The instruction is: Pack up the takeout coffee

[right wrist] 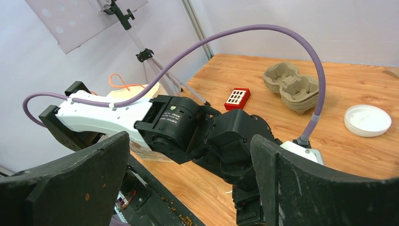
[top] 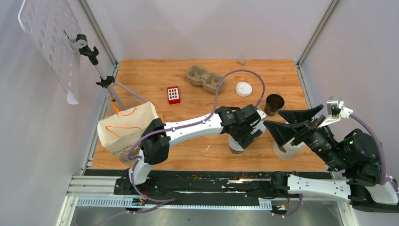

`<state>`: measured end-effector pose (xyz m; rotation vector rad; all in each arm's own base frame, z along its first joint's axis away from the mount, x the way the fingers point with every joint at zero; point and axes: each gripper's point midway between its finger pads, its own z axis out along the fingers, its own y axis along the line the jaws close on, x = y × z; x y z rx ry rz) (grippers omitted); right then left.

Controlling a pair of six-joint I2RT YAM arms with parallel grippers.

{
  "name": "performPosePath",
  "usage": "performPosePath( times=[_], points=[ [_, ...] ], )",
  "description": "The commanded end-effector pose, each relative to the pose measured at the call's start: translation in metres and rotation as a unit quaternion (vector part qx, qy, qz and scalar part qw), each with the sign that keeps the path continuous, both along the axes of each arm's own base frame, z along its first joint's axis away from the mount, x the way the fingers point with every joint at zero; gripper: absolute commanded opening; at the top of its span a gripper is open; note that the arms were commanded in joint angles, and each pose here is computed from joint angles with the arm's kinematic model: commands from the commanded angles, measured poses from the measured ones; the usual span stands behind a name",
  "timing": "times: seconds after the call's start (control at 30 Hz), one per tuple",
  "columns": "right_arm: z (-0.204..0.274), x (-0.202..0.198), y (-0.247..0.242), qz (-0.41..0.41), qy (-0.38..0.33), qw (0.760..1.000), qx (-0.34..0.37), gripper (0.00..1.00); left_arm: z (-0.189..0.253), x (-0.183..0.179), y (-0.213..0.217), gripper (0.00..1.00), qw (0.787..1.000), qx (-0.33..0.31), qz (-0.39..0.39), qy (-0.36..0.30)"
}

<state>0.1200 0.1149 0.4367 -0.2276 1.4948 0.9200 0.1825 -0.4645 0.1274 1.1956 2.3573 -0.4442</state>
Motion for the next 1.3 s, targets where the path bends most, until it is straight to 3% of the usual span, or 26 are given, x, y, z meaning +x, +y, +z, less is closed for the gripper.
performPosePath(
  times=[0.0,0.3,0.6,0.87,1.03,1.27],
  points=[
    [-0.003,0.002,-0.006,-0.013,0.009,1.0,0.008,1.0,0.02,-0.003,-0.009,0.92,1.0,-0.025,0.002,-0.006],
    [-0.019,0.005,0.002,-0.017,0.022,1.0,-0.013,1.0,0.056,-0.004,-0.006,0.96,0.999,-0.051,0.008,-0.017],
    [-0.041,0.007,0.023,-0.01,0.039,0.998,-0.042,1.0,0.148,0.035,0.043,1.0,0.985,-0.082,0.086,-0.124],
    [-0.051,0.005,0.047,0.015,0.051,0.998,-0.046,1.0,0.228,0.071,0.158,1.0,0.942,-0.082,0.236,-0.225],
    [-0.057,0.004,0.058,0.024,0.053,0.997,-0.051,1.0,0.242,0.065,0.249,0.99,0.925,-0.063,0.317,-0.199],
    [-0.062,0.002,0.072,0.041,0.056,0.996,-0.059,1.0,0.224,0.048,0.352,0.8,0.887,-0.023,0.421,-0.186]
  ],
)
